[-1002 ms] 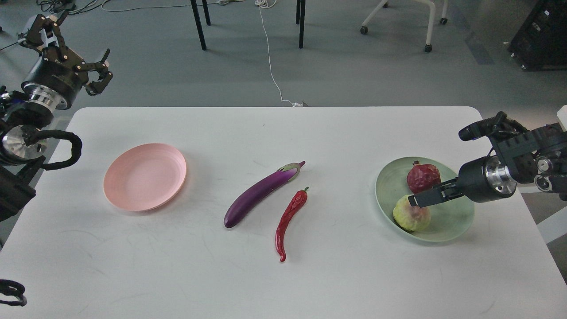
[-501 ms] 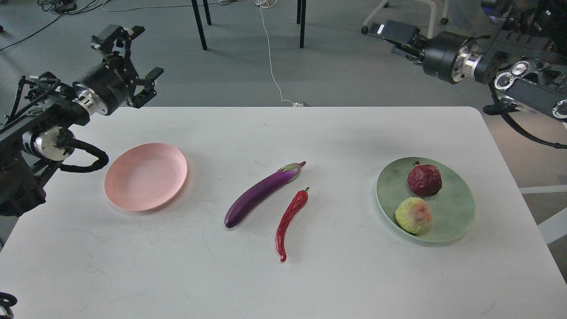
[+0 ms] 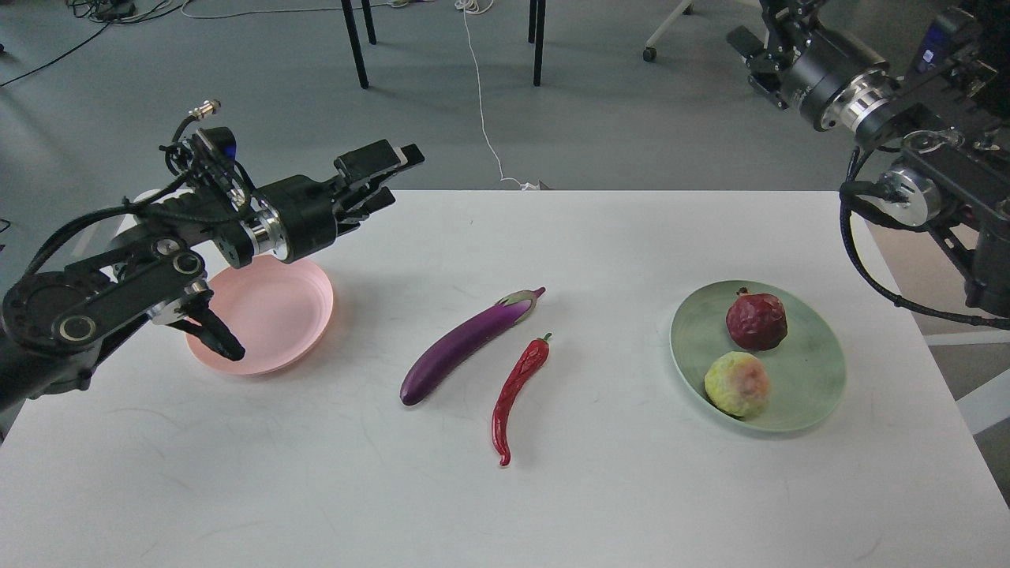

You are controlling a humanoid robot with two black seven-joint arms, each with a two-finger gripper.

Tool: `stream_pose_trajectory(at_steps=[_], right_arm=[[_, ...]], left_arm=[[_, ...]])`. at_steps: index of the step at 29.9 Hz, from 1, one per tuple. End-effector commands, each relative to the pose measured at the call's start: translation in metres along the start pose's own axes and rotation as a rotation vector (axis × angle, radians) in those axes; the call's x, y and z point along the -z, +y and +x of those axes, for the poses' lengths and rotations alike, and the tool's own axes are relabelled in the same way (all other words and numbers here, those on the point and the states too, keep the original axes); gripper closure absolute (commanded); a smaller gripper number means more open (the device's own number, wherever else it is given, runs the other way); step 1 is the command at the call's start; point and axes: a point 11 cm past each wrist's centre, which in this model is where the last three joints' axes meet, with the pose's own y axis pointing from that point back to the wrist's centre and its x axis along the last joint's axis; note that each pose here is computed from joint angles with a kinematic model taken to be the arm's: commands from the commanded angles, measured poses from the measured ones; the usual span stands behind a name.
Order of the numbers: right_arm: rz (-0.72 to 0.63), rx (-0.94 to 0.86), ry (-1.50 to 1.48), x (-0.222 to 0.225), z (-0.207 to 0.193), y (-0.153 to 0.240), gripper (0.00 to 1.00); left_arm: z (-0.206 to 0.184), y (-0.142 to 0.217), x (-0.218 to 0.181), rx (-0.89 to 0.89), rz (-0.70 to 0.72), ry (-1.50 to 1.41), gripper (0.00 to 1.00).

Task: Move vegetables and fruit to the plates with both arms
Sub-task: 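Reach the left gripper down to the purple eggplant and grasp it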

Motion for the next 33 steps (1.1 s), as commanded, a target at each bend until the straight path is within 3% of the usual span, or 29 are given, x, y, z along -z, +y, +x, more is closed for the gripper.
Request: stream_pose_trajectory(at_steps=[1,5,11,22,33], right_arm=[[0.005,-0.085,-0.147,-0.008,0.017,0.006,0.02],[-0.005,-0.209,-0.391,-0.045,0.051,0.029,0.01],[0.006,-0.233,-0.566,-0.083,0.057,0.053,0.01],[-0.027,-0.229,-0.643,-0.118,0.047,0.082,0.01],[-0.025,-0.237,-0.652,-0.122,0.045,0.086,0.01]], left_arm=[[-0.027,-0.004,-0.006,0.113,0.023,-0.299,0.03],[-0.05,-0.005,0.002,0.217,0.054,-0.54,0.03],[-0.076,-0.002,0.018,0.337,0.089,-0.75,0.07],[-0.115,-0.026,-0.005,0.378,0.028,-0.776,0.13],[-0.128,-0.027,0.043,0.415,0.153,-0.76,0.43]])
